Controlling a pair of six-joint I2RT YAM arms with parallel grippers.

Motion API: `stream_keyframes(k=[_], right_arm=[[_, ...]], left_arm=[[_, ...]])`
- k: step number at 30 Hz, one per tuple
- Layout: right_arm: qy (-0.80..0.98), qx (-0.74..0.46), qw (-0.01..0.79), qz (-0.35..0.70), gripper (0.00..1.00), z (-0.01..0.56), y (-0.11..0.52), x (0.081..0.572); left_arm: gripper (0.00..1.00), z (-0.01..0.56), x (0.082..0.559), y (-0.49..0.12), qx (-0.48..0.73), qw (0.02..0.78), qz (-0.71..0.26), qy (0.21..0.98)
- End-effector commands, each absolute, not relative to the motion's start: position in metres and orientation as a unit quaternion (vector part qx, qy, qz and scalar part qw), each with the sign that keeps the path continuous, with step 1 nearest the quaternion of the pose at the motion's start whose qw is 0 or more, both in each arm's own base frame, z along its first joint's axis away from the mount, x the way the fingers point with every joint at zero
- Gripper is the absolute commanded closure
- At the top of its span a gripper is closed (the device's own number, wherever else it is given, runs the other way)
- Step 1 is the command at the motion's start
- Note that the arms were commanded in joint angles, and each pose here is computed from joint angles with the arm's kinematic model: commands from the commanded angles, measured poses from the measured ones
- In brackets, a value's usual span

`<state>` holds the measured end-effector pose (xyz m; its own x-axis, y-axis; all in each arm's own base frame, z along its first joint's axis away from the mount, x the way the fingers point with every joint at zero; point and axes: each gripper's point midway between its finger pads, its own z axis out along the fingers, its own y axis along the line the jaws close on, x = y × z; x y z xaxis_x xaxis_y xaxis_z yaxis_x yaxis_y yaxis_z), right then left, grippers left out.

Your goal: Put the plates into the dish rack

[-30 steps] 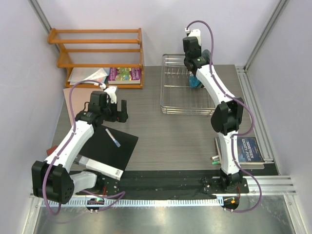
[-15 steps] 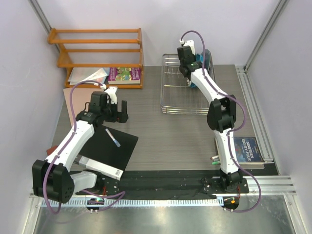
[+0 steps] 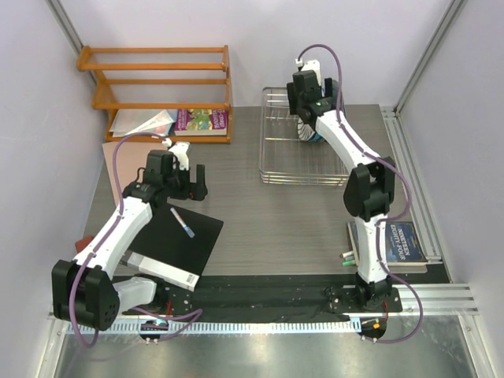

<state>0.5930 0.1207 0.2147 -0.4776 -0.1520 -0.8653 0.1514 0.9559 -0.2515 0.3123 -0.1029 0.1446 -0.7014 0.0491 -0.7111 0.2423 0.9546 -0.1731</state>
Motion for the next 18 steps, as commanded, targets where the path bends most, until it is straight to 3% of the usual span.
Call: stream_keyframes(k=[1, 11, 18], right_arm=[[0.797, 0.025, 0.597, -0.086, 0.00, 0.333, 0.123, 0.552], [0.817, 0.002, 0.567, -0.105, 0.00, 0.317, 0.075, 0.424], [0.812, 0.000, 0.538, -0.228, 0.00, 0.311, 0.013, 0.358]], left_arm=[[0.00, 0.165, 0.323, -0.096, 0.067, 0.428, -0.114, 0.894], [0.00, 0.177, 0.332, -0.077, 0.085, 0.465, -0.057, 0.879], [0.00, 0.176, 0.328, -0.063, 0.104, 0.472, -0.017, 0.875]])
